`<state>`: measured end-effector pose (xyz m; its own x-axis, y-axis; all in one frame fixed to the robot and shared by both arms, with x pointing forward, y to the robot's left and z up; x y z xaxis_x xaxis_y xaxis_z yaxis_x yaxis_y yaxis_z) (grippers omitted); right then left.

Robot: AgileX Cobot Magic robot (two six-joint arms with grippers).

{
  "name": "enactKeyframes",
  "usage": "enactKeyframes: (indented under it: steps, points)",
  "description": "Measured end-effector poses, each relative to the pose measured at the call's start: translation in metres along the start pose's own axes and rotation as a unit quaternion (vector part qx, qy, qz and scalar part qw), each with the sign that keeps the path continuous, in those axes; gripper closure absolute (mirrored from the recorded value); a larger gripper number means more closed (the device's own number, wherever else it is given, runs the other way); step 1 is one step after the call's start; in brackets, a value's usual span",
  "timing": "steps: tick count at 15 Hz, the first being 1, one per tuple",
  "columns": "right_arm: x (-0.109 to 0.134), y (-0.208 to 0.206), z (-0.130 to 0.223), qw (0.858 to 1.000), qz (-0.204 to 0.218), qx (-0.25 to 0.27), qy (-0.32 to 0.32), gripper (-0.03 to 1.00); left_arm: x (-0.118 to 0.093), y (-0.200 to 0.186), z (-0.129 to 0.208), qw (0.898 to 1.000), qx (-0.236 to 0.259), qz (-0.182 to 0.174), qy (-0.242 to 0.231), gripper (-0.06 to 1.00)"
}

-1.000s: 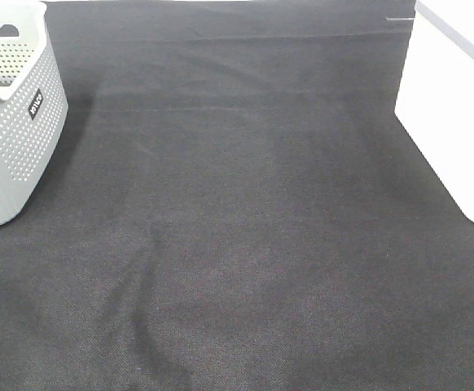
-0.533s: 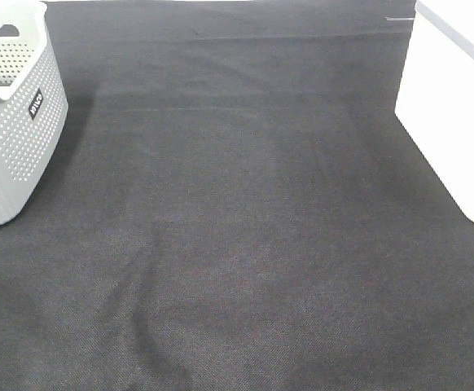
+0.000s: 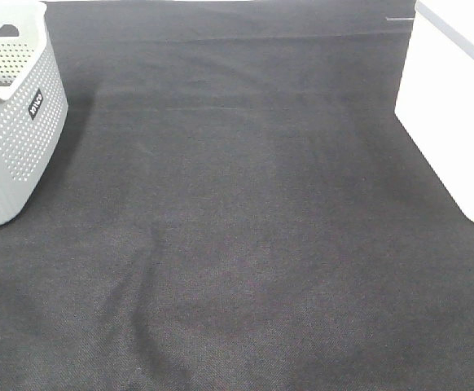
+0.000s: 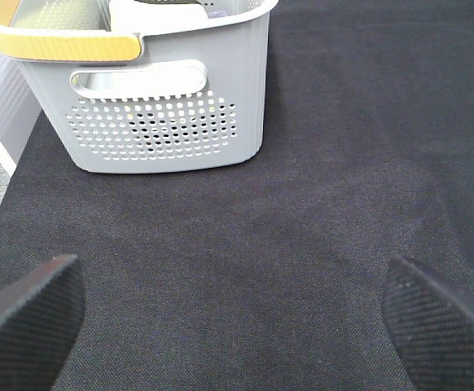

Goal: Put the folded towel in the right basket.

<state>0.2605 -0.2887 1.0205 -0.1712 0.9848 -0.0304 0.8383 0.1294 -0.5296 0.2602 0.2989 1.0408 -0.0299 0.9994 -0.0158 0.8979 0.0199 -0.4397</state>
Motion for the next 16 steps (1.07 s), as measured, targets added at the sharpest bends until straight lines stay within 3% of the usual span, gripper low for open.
enactKeyframes:
  steps: [16]
  points:
    - [0.0000, 0.0000, -0.0002, 1.000, 0.000, -0.001, 0.000, 0.01, 0.0000, 0.0000, 0.0000, 1.000, 0.000, 0.000, 0.001, 0.03]
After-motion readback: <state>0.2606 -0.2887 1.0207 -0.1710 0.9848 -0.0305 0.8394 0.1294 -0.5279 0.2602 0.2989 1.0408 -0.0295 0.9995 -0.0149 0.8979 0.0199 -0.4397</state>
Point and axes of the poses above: a point on each arm's last joint axis where the gripper is mounted, y pointing out along that axis toward the gripper, x along the wrist's bending axis when the last joint is at zero, z = x × y, the point moved 3 cm from there along y, pointing out along that axis toward the gripper, and after that the axes turned 3 degrees about -y, right-handed, at the moved point
